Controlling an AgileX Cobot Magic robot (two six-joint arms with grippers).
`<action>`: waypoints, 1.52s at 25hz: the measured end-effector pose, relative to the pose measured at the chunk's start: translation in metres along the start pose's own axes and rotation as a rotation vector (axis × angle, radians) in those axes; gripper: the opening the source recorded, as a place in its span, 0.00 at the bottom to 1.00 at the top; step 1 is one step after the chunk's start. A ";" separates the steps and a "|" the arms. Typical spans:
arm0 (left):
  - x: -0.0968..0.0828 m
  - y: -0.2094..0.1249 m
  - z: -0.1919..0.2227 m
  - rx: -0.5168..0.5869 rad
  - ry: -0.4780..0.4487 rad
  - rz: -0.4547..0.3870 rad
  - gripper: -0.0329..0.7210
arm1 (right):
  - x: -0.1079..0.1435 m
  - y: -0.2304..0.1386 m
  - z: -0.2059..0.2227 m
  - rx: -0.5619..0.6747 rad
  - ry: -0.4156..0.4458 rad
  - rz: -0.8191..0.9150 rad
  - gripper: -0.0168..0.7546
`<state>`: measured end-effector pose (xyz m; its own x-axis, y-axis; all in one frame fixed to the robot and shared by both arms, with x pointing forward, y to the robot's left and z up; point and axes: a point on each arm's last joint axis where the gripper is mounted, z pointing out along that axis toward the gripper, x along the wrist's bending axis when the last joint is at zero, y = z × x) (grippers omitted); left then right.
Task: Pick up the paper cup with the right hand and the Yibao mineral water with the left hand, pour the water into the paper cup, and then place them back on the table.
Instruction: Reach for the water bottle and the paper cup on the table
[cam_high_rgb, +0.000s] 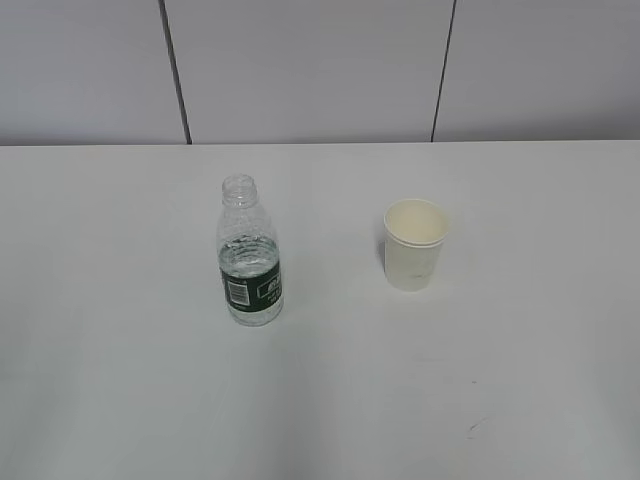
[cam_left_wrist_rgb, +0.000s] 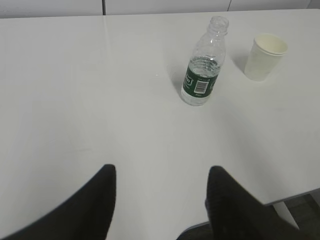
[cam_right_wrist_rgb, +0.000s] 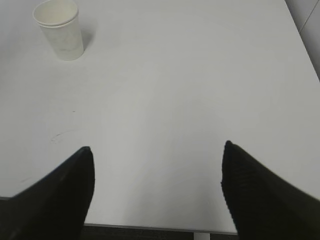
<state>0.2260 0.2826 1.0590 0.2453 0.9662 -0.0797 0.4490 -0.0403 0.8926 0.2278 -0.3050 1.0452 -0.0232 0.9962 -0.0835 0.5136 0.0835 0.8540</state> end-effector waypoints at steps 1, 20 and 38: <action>0.000 0.000 0.000 0.000 0.000 0.000 0.54 | 0.000 0.000 0.000 0.000 0.000 0.000 0.78; 0.000 0.000 0.000 0.000 0.000 0.000 0.54 | 0.000 0.000 0.000 0.000 0.000 0.000 0.78; -0.002 0.000 0.000 -0.002 -0.017 -0.009 0.54 | 0.000 0.000 0.000 0.000 0.000 0.000 0.78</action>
<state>0.2257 0.2811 1.0593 0.2560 0.9620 -0.0950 0.4493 -0.0314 0.8928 0.2278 -0.3050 1.0452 -0.0232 0.9962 -0.0835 0.5136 0.0835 0.8540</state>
